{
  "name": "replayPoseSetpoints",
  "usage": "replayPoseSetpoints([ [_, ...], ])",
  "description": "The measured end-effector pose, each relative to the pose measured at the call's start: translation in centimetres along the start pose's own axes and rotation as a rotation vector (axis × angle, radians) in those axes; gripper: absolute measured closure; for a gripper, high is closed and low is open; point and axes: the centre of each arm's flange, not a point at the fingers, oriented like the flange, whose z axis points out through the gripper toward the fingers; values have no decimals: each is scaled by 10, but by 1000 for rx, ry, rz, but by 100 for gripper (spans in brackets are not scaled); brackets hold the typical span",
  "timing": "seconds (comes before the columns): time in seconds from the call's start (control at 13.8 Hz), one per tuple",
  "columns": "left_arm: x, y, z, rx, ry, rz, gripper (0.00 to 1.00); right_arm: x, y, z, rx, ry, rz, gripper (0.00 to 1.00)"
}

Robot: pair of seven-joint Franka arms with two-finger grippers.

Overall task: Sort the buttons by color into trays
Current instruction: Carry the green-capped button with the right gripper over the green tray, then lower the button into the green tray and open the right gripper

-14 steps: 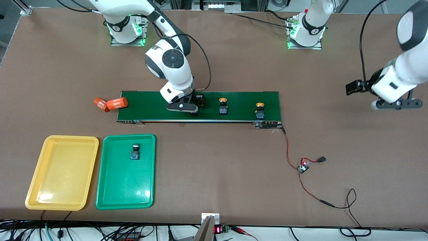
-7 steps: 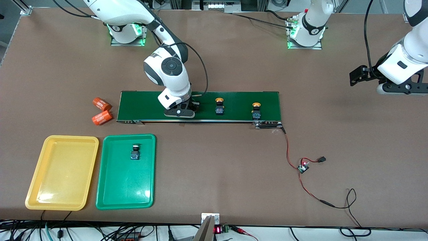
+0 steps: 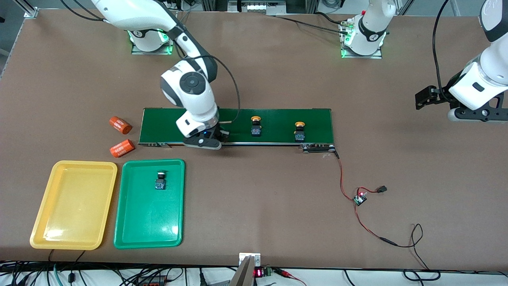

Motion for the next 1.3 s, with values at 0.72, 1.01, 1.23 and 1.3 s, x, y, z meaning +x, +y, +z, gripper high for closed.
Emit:
replayPoseSetpoints([
  [0.72,0,0,-1,0,2,0,0,157,276,15,51,-69,-278,59],
  [1.01,0,0,-1,0,2,0,0,178,308,46,54,-68,-311,59],
  [1.23,0,0,-1,0,3,0,0,186,299,58,64,-36,-316,59],
  [1.3,0,0,-1,0,3,0,0,187,295,62,67,-24,-320,59],
])
